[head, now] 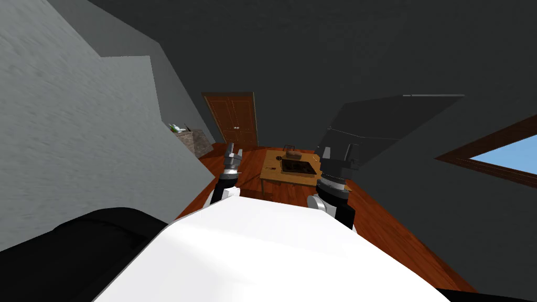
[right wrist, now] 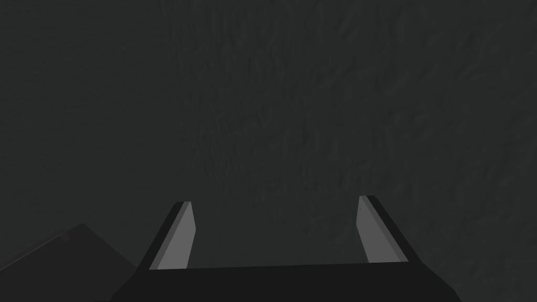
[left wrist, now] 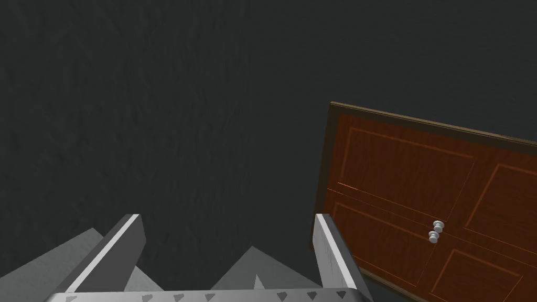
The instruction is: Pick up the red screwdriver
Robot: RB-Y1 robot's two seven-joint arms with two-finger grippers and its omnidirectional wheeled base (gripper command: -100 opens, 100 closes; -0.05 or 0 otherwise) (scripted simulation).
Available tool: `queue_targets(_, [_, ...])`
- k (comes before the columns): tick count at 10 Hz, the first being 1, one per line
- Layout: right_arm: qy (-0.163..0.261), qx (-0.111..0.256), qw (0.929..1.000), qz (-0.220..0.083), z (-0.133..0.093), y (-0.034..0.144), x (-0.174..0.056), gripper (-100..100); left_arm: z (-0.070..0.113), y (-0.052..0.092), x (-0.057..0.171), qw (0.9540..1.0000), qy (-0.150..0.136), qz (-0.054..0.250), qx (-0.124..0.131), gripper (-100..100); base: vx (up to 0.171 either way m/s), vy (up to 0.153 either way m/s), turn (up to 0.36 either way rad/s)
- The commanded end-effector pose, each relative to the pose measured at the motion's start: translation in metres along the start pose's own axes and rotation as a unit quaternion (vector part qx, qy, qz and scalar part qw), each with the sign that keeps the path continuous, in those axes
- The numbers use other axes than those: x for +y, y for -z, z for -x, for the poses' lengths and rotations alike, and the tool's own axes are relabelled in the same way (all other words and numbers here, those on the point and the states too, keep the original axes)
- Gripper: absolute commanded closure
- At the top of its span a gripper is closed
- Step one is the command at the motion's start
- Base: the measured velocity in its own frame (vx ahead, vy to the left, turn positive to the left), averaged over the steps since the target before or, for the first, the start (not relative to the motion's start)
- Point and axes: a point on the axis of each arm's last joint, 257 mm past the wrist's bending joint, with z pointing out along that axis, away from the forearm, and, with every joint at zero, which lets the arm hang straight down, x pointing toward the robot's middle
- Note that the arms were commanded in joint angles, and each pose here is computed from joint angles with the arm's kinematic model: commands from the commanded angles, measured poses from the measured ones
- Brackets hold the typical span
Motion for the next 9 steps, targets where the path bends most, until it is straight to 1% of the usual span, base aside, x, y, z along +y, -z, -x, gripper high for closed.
queue_targets(1, [0.000, 0.000, 1.0000, 0.000, 0.000, 0.000, 0.000, 0, 0.001, 0.000, 0.008, 0.9999, -0.008, 0.012, 0.009, -100, -0.001, -0.010, -0.112])
queue_targets(3, [0.000, 0.000, 1.0000, 0.000, 0.000, 0.000, 0.000, 0, 0.008, 0.000, 0.026, 0.9989, -0.020, 0.038, 0.019, -100, -0.009, -0.019, -0.164])
queue_targets(5, [0.000, 0.000, 1.0000, 0.000, 0.000, 0.000, 0.000, 0, 0.023, 0.000, 0.051, 0.9965, -0.034, 0.074, 0.019, -100, -0.013, -0.036, -0.231])
queue_targets(7, [0.000, 0.000, 1.0000, 0.000, 0.000, 0.000, 0.000, 0, 0.046, 0.000, 0.075, 0.9928, -0.047, 0.110, 0.010, -100, -0.014, -0.043, -0.307])
queue_targets(8, [0.000, 0.000, 1.0000, 0.000, 0.000, 0.000, 0.000, 0, 0.047, 0.001, 0.078, 0.9921, -0.047, 0.116, 0.009, -100, -0.012, -0.027, -0.091])
queue_targets(9, [0.000, 0.000, 1.0000, 0.000, 0.000, 0.000, 0.000, 0, 0.062, 0.002, 0.093, 0.9889, -0.053, 0.139, 0.000, -100, -0.014, -0.033, -0.230])
